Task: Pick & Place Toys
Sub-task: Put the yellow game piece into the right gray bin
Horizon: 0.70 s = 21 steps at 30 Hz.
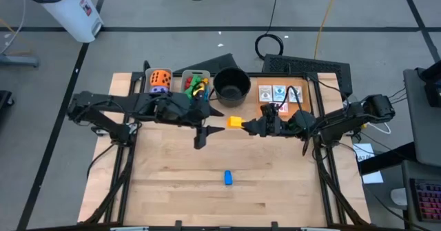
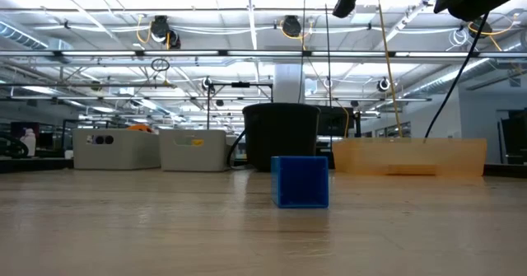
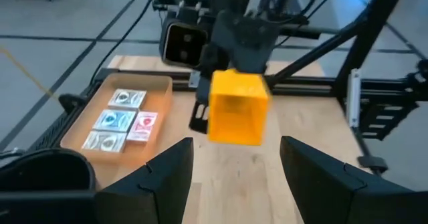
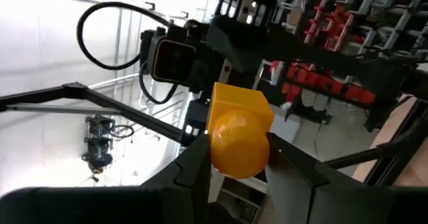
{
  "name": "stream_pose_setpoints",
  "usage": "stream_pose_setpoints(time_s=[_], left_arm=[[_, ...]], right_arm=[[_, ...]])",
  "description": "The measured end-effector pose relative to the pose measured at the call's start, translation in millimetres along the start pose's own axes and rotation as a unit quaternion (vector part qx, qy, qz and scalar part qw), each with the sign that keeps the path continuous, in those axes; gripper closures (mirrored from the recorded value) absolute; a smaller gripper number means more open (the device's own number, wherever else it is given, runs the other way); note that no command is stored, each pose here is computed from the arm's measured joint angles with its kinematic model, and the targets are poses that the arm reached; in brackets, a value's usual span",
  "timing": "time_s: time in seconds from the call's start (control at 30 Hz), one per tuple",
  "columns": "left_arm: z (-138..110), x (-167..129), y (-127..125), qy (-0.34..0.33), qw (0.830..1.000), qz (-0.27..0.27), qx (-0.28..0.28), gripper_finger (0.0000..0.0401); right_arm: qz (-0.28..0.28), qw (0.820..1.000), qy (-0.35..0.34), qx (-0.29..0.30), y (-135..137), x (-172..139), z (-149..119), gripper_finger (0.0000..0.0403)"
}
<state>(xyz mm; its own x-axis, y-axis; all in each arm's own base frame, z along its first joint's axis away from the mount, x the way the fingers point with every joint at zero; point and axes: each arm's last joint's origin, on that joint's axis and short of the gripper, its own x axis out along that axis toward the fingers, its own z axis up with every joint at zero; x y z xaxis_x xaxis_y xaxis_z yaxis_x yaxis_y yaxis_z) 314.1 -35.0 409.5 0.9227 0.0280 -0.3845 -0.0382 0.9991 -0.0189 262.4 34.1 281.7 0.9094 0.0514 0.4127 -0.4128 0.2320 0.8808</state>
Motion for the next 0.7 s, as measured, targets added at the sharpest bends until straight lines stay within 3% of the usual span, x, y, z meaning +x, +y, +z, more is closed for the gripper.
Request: stream_pose_setpoints(time_s=[0.4,0.7], left_arm=[[4.4,15.2,3.5,-0.034,0.999,0.001,0.005,0.0169],[2.5,30.8,0.0,-0.039,0.999,-0.029,0.000,0.0169]], right_arm=[[0.003,1.000,0.010,-0.001,-0.2,-0.2,-0.5,0.0294],[0.001,1.000,0.013,0.001,-0.9,-0.3,-0.9,0.0293]])
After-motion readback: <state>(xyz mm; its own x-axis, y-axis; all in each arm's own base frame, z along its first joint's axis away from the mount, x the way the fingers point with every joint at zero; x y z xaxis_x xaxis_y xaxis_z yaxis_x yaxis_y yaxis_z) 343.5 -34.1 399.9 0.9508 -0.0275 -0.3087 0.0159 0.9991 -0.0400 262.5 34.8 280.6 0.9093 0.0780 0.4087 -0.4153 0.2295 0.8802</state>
